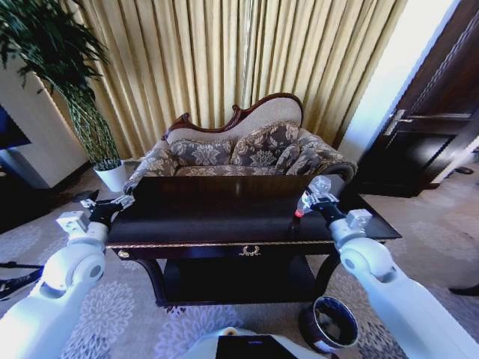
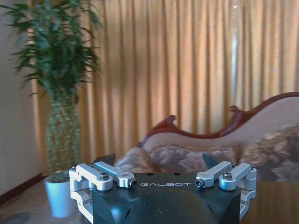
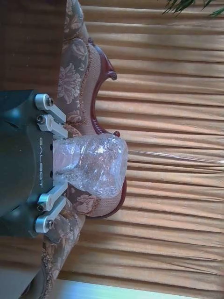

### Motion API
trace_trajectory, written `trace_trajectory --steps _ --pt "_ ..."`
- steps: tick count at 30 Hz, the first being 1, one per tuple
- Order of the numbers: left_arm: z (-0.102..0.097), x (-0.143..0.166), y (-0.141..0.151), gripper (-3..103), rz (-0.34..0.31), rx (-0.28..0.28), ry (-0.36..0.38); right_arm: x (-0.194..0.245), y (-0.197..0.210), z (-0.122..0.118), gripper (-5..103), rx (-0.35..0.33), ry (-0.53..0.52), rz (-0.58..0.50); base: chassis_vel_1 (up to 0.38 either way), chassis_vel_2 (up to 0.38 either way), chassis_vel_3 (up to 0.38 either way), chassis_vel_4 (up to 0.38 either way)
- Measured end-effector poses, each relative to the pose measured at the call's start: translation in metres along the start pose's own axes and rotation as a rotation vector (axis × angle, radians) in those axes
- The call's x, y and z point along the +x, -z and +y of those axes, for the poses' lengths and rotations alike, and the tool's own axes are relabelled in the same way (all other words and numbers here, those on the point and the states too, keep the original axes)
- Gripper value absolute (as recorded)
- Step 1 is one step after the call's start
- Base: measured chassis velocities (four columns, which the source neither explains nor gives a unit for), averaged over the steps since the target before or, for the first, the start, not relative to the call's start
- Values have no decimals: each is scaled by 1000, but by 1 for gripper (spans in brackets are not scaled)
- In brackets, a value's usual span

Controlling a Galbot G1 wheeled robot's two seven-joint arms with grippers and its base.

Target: Move to the front of the table and place the trash on the table into the trash bin.

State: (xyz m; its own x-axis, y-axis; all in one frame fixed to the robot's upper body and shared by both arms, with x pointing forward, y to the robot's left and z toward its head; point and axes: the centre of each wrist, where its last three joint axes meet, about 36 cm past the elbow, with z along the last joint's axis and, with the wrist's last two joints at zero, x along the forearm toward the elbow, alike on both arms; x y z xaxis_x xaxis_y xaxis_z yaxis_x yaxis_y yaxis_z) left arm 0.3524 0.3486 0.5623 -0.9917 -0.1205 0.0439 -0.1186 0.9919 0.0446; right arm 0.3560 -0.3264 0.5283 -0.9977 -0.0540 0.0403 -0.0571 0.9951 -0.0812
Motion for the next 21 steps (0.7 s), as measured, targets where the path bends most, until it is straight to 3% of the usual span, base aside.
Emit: trace_trajectory --steps 2,5,11,21 --pt "-1 1 0 100 -1 1 -9 2 1 1 25 -1 1 0 0 0 0 0" --pt "-4 5 0 100 -18 13 -96 19 7 9 25 -12 22 -1 0 0 0 0" --pt "-4 11 1 100 -27 -7 -185 33 12 20 25 -24 50 -5 0 0 0 0" --pt "-9 18 -3 100 -19 -42 -198 44 8 25 25 -28 45 10 53 -48 -56 52"
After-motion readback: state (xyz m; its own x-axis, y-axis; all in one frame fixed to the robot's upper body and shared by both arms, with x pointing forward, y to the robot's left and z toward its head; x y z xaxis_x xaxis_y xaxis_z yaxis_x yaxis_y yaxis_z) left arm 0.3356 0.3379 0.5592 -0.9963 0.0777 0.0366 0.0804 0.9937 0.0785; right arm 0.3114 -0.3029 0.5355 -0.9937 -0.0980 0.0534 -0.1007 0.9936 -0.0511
